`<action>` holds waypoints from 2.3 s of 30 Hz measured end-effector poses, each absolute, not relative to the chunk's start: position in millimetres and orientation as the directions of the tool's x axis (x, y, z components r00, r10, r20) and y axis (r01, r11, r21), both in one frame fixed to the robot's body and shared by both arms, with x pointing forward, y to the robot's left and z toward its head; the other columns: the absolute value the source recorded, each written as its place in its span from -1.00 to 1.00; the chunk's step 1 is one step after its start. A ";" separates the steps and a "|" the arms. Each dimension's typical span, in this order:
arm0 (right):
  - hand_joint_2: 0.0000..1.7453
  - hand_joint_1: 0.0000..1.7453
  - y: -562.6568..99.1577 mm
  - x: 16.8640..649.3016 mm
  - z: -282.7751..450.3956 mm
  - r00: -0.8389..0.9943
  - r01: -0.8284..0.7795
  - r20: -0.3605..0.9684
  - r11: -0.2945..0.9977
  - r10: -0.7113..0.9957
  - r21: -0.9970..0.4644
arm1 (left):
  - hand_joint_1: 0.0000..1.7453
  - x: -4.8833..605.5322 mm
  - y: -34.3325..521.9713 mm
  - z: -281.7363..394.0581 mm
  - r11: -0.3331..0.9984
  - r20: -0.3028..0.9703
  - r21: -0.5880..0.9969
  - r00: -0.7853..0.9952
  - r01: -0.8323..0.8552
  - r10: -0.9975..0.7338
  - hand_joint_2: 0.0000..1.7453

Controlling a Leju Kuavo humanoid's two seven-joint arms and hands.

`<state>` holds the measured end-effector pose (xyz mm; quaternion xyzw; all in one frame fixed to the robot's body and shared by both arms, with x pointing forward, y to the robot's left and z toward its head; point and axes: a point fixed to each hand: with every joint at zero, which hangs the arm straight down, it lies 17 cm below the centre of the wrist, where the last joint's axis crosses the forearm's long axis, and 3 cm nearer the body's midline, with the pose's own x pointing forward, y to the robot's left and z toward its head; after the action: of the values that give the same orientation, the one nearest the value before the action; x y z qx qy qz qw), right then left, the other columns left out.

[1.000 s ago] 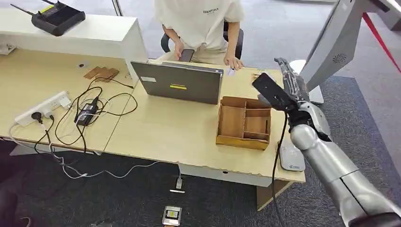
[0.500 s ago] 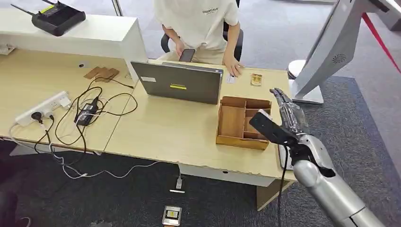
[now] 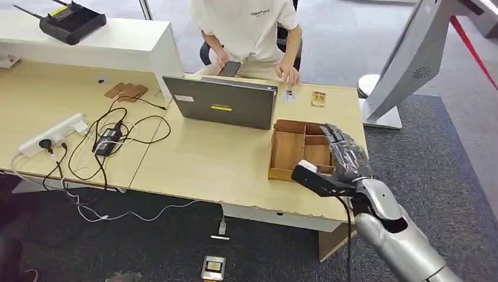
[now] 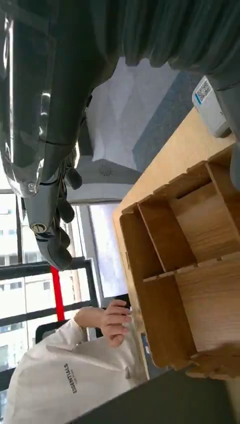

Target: Pass the card to the sensor for recognition and then transmit it.

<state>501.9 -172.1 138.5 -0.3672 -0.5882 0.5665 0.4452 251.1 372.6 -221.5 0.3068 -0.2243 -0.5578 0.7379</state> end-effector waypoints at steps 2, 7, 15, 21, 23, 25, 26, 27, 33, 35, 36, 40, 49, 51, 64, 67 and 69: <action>1.00 -1.00 -168.1 500.9 135.0 -0.341 -0.071 0.089 0.068 0.936 -0.995 | -1.00 251.3 372.6 -221.3 0.190 -0.011 0.704 0.277 0.684 -0.961 -1.00; 1.00 -1.00 -159.5 498.1 127.0 -0.358 -0.073 0.056 0.032 0.932 -0.997 | -1.00 251.2 372.9 -221.3 0.189 -0.012 0.704 0.278 0.684 -0.961 -1.00; 1.00 -1.00 -137.0 501.5 116.3 -0.390 -0.078 -0.007 -0.041 0.921 -0.996 | -1.00 252.9 371.9 -220.7 0.181 -0.017 0.704 0.271 0.687 -0.962 -1.00; 1.00 -1.00 -127.0 504.9 106.1 -0.398 -0.104 -0.023 -0.070 0.917 -0.992 | -1.00 255.6 370.8 -219.6 0.180 -0.016 0.707 0.270 0.684 -0.963 -1.00; 1.00 -1.00 -123.9 505.5 103.2 -0.400 -0.111 -0.025 -0.076 0.916 -0.991 | -1.00 256.3 370.9 -219.3 0.180 -0.016 0.707 0.270 0.684 -0.963 -1.00; 1.00 -1.00 -121.3 506.7 101.9 -0.404 -0.112 -0.030 -0.082 0.914 -0.990 | -1.00 256.6 370.9 -219.1 0.180 -0.016 0.708 0.270 0.683 -0.963 -1.00; 1.00 -1.00 -120.0 507.2 101.0 -0.407 -0.113 -0.032 -0.085 0.913 -0.990 | -1.00 256.7 370.9 -219.1 0.180 -0.016 0.708 0.271 0.683 -0.963 -1.00; 1.00 -1.00 -119.8 507.8 99.7 -0.406 -0.113 -0.037 -0.090 0.913 -0.989 | -1.00 256.8 371.0 -219.0 0.180 -0.017 0.708 0.271 0.683 -0.962 -1.00; 1.00 -1.00 -124.3 513.5 94.1 -0.391 -0.106 -0.061 -0.111 0.918 -0.988 | -1.00 256.8 371.3 -219.0 0.180 -0.018 0.709 0.272 0.682 -0.962 -1.00; 1.00 -1.00 -127.6 515.6 92.5 -0.381 -0.104 -0.064 -0.112 0.923 -0.988 | -1.00 256.5 371.7 -219.0 0.180 -0.020 0.708 0.274 0.683 -0.962 -1.00; 1.00 -1.00 -129.3 516.3 91.1 -0.377 -0.105 -0.066 -0.113 0.924 -0.988 | -1.00 256.5 371.9 -219.0 0.181 -0.020 0.708 0.275 0.682 -0.961 -1.00; 1.00 -1.00 -135.4 519.5 87.7 -0.365 -0.105 -0.079 -0.125 0.928 -0.987 | -1.00 256.2 372.2 -219.1 0.183 -0.019 0.708 0.278 0.682 -0.960 -1.00; 1.00 -1.00 -155.5 524.3 78.0 -0.323 -0.106 -0.124 -0.166 0.938 -0.980 | -1.00 254.6 372.4 -219.7 0.183 -0.020 0.708 0.279 0.682 -0.960 -1.00; 1.00 -1.00 -160.9 524.7 75.2 -0.315 -0.106 -0.137 -0.178 0.939 -0.978 | -1.00 254.4 372.6 -219.7 0.183 -0.021 0.708 0.280 0.682 -0.960 -1.00; 1.00 -1.00 -207.5 523.8 56.1 -0.227 -0.125 -0.166 -0.198 0.960 -0.972 | -1.00 252.1 372.5 -220.6 0.176 -0.028 0.706 0.275 0.686 -0.961 -1.00; 1.00 -1.00 -212.0 523.7 55.7 -0.217 -0.123 -0.165 -0.195 0.962 -0.973 | -1.00 251.9 372.2 -220.7 0.174 -0.030 0.705 0.274 0.687 -0.961 -1.00; 1.00 -1.00 -214.1 523.7 55.8 -0.212 -0.121 -0.164 -0.192 0.963 -0.974 | -1.00 252.0 371.8 -220.9 0.173 -0.031 0.704 0.274 0.689 -0.961 -1.00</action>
<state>523.7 -214.1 55.8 -0.4535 -0.4645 0.6249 0.4337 252.0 371.8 -220.9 0.3124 -0.2180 -0.5619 0.7343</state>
